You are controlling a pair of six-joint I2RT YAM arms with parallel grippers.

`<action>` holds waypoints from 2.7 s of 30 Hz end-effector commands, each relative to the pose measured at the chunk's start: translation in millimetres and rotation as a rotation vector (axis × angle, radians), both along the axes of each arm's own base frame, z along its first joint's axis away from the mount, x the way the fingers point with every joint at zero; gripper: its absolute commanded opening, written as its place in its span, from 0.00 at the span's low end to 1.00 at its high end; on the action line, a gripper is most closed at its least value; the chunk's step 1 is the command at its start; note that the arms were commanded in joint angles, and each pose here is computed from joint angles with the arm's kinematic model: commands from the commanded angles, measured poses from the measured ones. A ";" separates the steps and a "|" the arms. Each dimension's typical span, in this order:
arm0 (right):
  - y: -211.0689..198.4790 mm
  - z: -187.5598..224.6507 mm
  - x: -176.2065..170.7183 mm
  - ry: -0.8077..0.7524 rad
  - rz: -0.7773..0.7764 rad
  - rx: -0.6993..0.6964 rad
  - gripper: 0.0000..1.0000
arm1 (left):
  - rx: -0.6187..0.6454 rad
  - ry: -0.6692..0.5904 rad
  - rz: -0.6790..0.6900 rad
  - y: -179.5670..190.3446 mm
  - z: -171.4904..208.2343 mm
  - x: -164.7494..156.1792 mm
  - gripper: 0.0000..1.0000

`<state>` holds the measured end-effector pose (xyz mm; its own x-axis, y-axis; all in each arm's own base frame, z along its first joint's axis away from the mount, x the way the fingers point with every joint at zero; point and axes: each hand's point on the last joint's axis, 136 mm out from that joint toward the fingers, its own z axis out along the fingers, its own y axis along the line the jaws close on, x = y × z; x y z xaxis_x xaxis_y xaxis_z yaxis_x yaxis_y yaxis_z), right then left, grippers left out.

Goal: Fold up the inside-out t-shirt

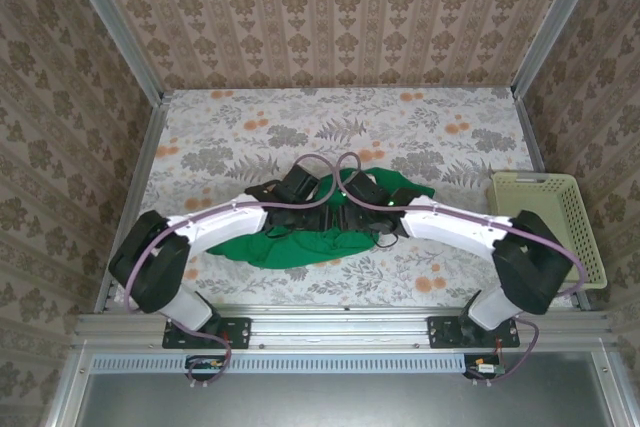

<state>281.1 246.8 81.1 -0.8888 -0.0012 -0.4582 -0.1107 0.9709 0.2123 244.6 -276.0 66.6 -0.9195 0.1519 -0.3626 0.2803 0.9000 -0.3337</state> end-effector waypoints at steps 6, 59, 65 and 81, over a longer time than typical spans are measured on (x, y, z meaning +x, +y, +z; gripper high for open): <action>-40.7 -52.4 -7.9 0.100 -0.142 -0.070 0.47 | 0.022 0.055 0.046 5.8 -30.7 -4.9 0.34; -29.7 0.6 -16.1 -0.132 0.009 -0.074 0.00 | -0.128 -0.138 0.101 47.7 11.5 13.9 0.00; -48.0 22.7 -21.7 -0.208 -0.015 -0.056 0.00 | -0.142 -0.178 0.164 69.9 26.8 35.6 0.00; -12.0 26.0 -15.4 -0.185 0.032 0.078 0.15 | 0.066 -0.176 -0.001 46.2 34.8 -4.7 0.48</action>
<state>256.7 220.4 82.0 -0.8143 0.0067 -0.5804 -0.1465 0.9652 0.2167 246.3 -248.7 91.0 -0.8498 0.1767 -0.4967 0.3592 0.8837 -0.3000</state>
